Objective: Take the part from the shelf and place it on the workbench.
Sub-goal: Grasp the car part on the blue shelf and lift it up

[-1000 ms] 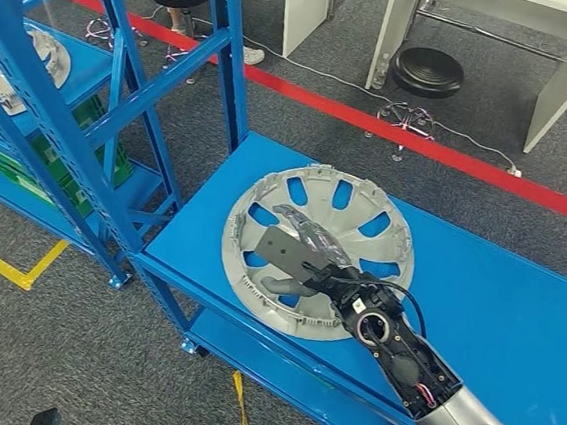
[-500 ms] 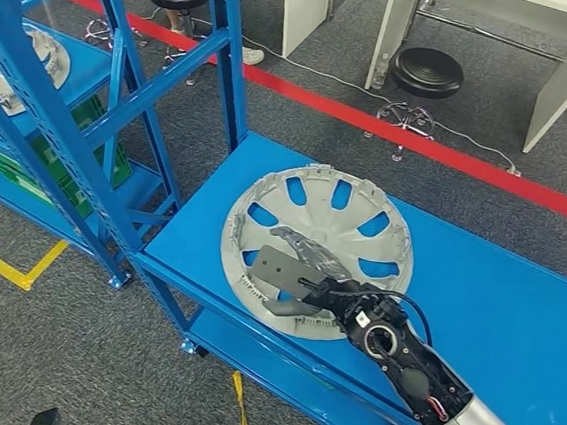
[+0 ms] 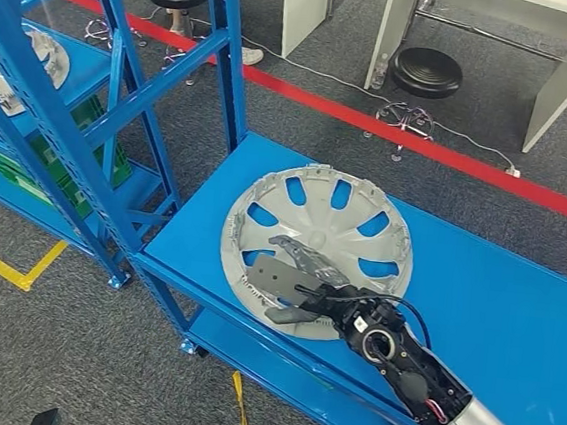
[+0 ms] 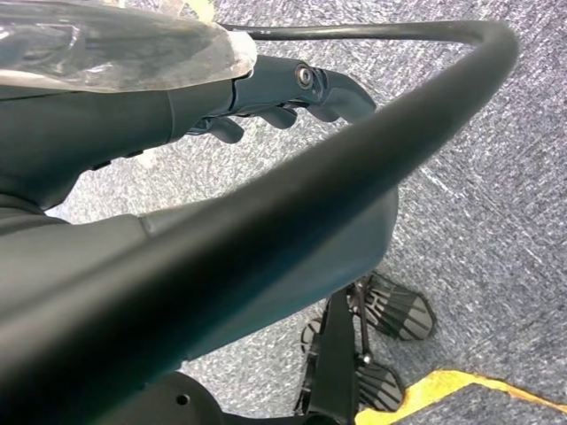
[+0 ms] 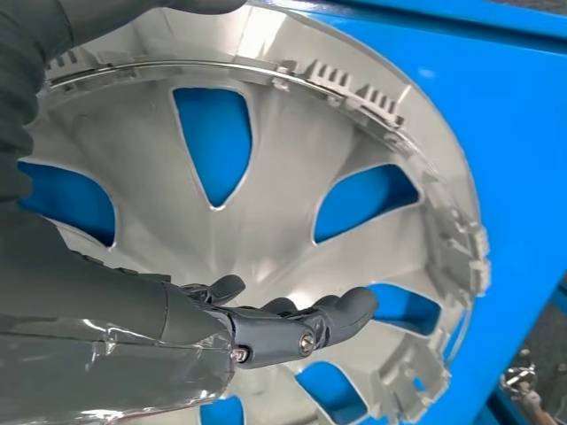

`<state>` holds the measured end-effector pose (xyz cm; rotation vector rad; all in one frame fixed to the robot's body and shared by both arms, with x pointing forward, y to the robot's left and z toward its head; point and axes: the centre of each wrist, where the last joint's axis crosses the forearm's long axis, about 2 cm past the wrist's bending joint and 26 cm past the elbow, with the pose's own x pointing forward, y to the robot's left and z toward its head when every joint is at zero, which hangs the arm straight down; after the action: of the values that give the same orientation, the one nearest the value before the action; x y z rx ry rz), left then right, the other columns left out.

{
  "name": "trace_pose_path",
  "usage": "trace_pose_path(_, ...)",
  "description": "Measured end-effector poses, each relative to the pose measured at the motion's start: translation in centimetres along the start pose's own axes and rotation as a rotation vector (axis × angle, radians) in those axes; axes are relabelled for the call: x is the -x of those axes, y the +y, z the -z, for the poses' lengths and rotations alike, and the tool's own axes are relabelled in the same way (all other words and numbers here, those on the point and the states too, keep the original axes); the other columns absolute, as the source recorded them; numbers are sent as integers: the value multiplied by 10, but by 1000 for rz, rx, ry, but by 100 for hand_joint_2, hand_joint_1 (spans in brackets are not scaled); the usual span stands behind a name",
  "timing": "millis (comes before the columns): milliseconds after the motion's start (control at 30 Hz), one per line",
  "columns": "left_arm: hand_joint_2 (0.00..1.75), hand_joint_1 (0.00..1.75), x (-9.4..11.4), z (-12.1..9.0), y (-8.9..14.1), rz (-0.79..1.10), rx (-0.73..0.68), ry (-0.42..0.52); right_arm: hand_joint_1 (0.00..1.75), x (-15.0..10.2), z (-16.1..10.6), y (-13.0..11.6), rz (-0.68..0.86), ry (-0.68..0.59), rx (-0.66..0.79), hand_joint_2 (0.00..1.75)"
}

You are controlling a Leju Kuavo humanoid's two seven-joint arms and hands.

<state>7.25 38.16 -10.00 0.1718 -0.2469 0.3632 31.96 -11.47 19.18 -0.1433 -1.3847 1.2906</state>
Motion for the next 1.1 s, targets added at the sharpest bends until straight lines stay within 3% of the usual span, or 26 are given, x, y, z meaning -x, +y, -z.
trace_pose_path(600,0,0,-7,0,-4,46,12,-7,0,33,5,19,-10,139,-61,175)
trace_pose_path(1100,0,0,-8,0,-4,47,11,-10,0,48,12,20,2,157,-86,175)
